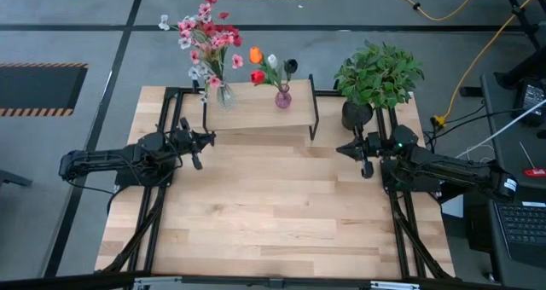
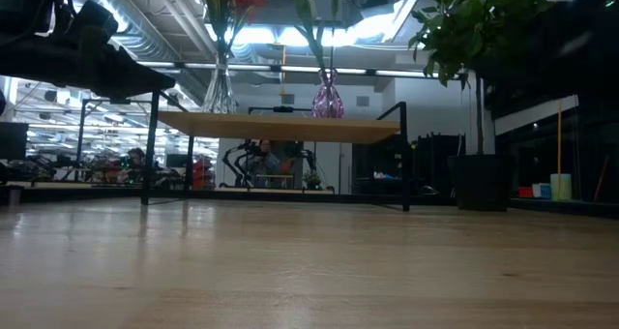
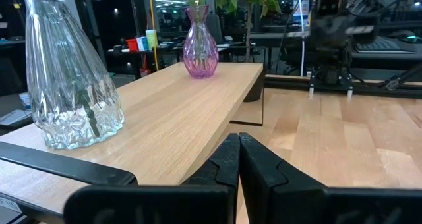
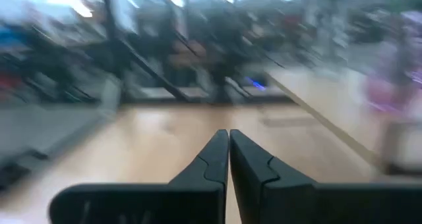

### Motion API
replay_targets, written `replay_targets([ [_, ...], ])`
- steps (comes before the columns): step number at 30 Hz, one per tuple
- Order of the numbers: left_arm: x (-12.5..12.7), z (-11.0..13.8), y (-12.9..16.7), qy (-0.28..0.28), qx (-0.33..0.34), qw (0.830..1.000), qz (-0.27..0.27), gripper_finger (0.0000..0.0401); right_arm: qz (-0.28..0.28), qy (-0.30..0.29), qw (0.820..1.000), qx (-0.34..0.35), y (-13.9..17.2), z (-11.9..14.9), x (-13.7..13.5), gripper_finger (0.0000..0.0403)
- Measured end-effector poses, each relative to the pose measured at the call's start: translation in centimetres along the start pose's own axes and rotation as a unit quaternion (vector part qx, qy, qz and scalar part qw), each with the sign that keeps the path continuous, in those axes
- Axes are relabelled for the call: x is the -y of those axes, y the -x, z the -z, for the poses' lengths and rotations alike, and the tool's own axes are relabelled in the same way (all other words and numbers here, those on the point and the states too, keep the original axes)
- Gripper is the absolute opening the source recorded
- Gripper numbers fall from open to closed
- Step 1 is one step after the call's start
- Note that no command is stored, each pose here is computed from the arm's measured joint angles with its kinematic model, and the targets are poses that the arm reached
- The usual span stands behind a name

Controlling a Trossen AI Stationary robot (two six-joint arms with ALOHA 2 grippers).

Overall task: Pick and place flowers into a vace then onto a shelf
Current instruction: Return to Home Position

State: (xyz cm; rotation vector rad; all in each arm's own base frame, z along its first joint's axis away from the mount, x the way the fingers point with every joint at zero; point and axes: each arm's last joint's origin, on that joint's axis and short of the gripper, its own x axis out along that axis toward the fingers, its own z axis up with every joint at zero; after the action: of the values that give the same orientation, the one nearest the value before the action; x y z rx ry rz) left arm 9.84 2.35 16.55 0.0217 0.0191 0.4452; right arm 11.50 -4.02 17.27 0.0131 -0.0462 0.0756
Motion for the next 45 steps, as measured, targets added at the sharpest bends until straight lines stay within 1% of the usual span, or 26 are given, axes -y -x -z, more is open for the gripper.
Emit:
replay_targets([
  [1, 0.0, 0.0, 0.0, 0.0, 0.0, 1.0, 0.0, 0.0006, -0.019, -0.013, 1.0, 0.011, 0.0, -0.3, -0.5, 0.0019],
  [2, 0.0, 0.0, 0.0, 0.0, 0.0, 1.0, 0.0, 0.0006, -0.036, -0.008, 0.999, 0.019, -0.1, -0.5, -1.0, 0.0019],
  [6, 0.0, 0.0, 0.0, 0.0, 0.0, 1.0, 0.0, 0.0006, -0.083, 0.057, 0.995, 0.012, 0.0, -0.2, -2.9, 0.0019],
  [8, 0.0, 0.0, 0.0, 0.0, 0.0, 1.0, 0.0, 0.0006, -0.076, 0.065, 0.995, 0.006, 0.2, 0.0, -3.5, 0.0019],
  [9, 0.0, 0.0, 0.0, 0.0, 0.0, 1.0, 0.0, 0.0006, -0.063, 0.059, 0.996, 0.005, 0.2, 0.0, -3.6, 0.0019],
  [13, 0.0, 0.0, 0.0, 0.0, 0.0, 1.0, 0.0, 0.0006, 0.008, -0.006, 1.0, 0.0, 0.6, 0.1, -4.0, 0.0019],
  [15, 0.0, 0.0, 0.0, 0.0, 0.0, 1.0, 0.0, 0.0006, 0.022, -0.026, 0.999, -0.008, 0.9, 0.3, -4.1, 0.0019],
  [19, 0.0, 0.0, 0.0, 0.0, 0.0, 1.0, 0.0, 0.0006, 0.008, -0.032, 0.999, -0.037, 1.1, 0.9, -4.3, 0.0019],
  [21, 0.0, 0.0, 0.0, 0.0, 0.0, 1.0, 0.0, 0.0006, 0.003, -0.032, 0.999, -0.04, 1.1, 1.0, -4.4, 0.0019],
  [45, 0.0, 0.0, 0.0, 0.0, 0.0, 1.0, 0.0, 0.0006, 0.001, -0.031, 0.999, -0.038, 1.1, 0.9, -4.4, 0.0019],
])
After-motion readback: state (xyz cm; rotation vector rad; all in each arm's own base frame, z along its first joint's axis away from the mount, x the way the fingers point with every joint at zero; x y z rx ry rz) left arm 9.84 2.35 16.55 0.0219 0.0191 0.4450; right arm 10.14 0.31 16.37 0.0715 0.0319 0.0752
